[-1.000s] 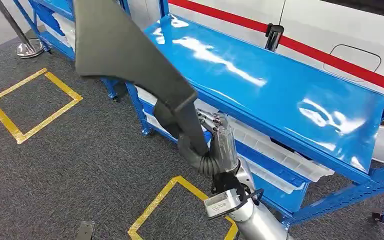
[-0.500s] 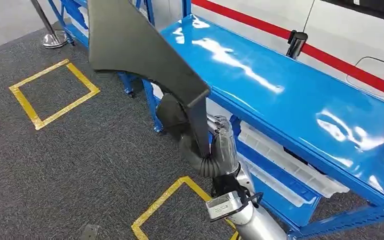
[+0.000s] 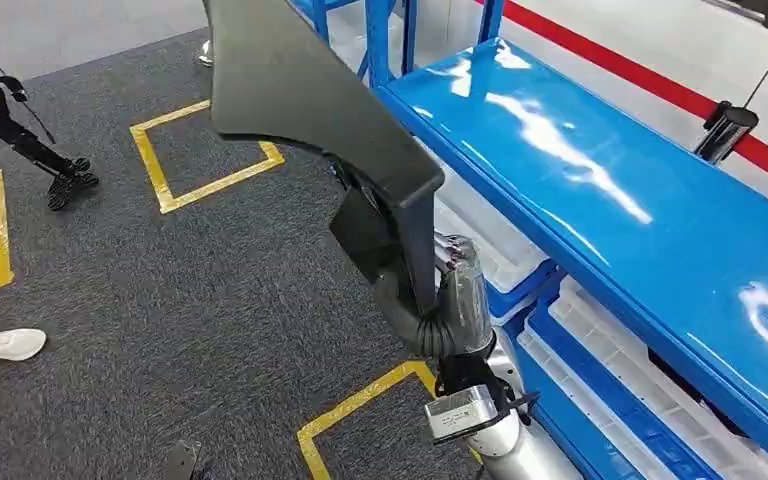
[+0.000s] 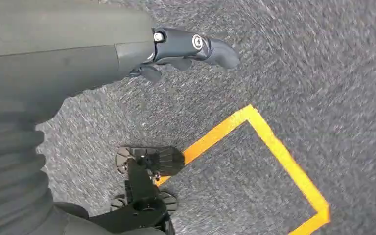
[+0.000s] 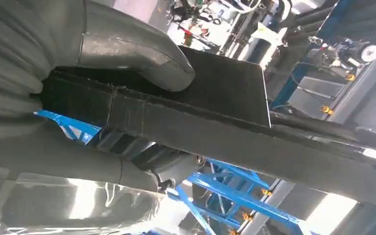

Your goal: Take the parts from the cabinet and place them on the table.

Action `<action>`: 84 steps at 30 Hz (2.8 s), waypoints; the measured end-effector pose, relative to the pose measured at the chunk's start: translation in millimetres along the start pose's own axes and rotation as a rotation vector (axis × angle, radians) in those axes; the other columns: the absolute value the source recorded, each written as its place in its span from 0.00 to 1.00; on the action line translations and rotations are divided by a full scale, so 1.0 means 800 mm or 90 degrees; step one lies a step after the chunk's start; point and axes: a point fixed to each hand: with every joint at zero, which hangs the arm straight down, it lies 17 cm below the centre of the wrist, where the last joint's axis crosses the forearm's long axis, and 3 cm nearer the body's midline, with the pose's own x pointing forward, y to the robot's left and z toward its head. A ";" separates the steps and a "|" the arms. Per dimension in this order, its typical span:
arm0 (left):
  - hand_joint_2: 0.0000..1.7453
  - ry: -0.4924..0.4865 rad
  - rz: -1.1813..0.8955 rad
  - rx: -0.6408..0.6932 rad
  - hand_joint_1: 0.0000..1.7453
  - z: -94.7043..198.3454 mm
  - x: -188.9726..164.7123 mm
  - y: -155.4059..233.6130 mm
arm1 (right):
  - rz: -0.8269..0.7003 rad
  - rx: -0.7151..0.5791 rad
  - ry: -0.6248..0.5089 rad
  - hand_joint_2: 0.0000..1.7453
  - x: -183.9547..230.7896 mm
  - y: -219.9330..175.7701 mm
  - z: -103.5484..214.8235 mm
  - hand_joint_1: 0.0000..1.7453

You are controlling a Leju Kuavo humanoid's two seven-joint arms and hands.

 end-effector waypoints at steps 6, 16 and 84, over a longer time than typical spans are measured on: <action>1.00 0.010 0.021 0.010 0.00 0.007 -0.014 0.003 | -0.011 -0.002 0.000 1.00 0.002 0.002 -0.005 1.00; 1.00 0.017 0.089 0.035 0.00 0.008 -0.019 0.017 | -0.015 -0.003 0.003 1.00 -0.001 0.005 -0.006 1.00; 1.00 0.011 0.132 0.063 0.00 -0.001 -0.006 0.040 | -0.045 0.016 0.013 1.00 -0.018 0.017 -0.019 1.00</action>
